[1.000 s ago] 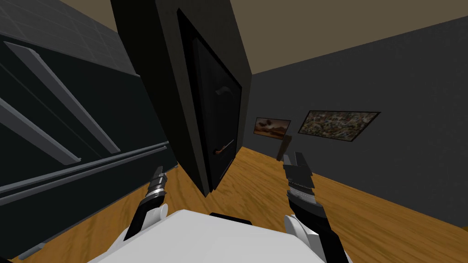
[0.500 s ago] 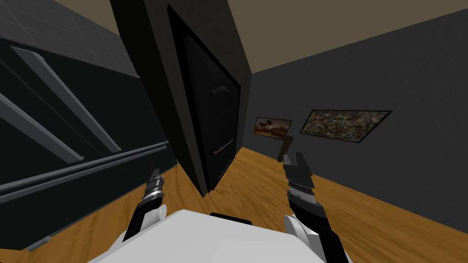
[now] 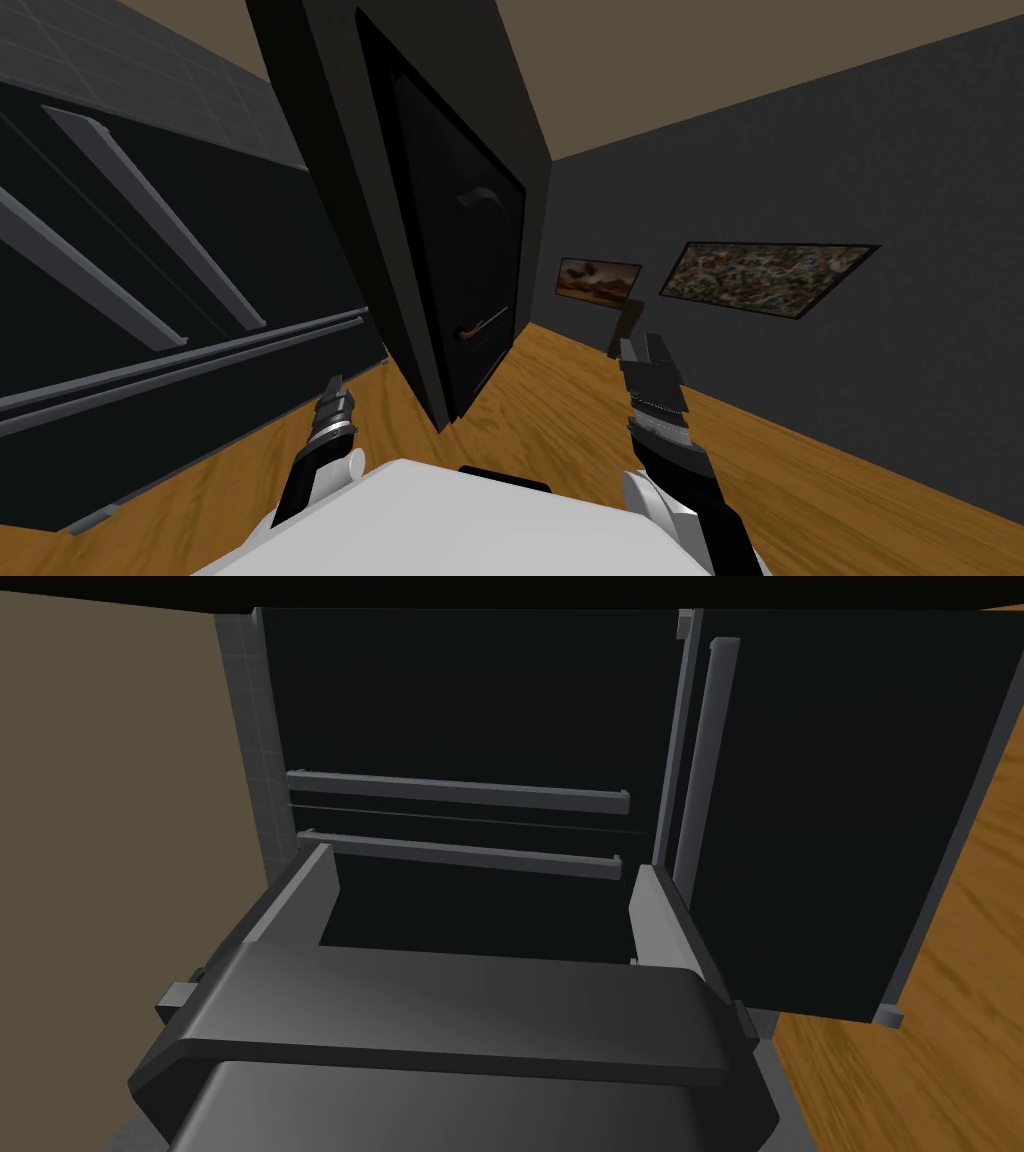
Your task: Push the door open
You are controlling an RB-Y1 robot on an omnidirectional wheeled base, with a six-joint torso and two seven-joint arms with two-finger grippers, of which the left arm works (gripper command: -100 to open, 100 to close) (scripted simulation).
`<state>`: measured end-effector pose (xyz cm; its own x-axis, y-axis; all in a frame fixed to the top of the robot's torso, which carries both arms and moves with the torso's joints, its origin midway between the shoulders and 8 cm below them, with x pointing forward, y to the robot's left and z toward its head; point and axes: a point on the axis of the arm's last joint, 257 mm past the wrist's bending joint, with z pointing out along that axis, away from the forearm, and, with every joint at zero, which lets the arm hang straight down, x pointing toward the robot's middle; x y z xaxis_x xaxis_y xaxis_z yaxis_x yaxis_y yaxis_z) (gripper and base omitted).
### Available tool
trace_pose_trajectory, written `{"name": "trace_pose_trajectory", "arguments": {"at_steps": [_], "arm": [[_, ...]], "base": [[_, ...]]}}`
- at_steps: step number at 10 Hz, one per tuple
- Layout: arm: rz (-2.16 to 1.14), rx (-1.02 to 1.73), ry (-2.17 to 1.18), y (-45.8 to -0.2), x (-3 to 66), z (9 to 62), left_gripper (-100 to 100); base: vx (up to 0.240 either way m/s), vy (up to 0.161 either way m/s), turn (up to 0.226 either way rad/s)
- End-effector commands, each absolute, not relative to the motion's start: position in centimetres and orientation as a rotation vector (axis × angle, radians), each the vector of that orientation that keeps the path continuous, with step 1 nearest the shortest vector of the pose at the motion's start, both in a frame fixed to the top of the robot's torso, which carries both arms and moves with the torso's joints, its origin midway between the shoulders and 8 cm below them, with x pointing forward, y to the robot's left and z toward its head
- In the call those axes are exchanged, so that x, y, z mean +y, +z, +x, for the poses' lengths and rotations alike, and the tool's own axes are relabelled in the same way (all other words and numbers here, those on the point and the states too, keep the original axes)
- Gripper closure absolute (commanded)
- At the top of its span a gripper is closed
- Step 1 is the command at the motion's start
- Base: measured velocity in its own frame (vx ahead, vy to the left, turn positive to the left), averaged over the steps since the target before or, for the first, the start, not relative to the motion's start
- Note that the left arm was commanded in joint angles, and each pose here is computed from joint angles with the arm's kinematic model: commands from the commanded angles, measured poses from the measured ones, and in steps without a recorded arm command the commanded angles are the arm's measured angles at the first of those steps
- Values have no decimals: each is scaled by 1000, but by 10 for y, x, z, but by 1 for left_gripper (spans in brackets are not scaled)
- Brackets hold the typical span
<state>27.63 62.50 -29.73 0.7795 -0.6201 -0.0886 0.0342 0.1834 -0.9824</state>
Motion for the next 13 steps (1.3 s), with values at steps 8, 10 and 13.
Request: {"name": "trace_pose_trajectory", "arguments": {"at_steps": [8,10,13], "arm": [[-1409,465,-417,-330,647,260,-100],[-1432,443,-403,-338,651,259,-100],[-1462,415,-389,-347,654,260,-100]], "base": [[45,-126,35],[56,-138,17],[77,-171,15]]}}
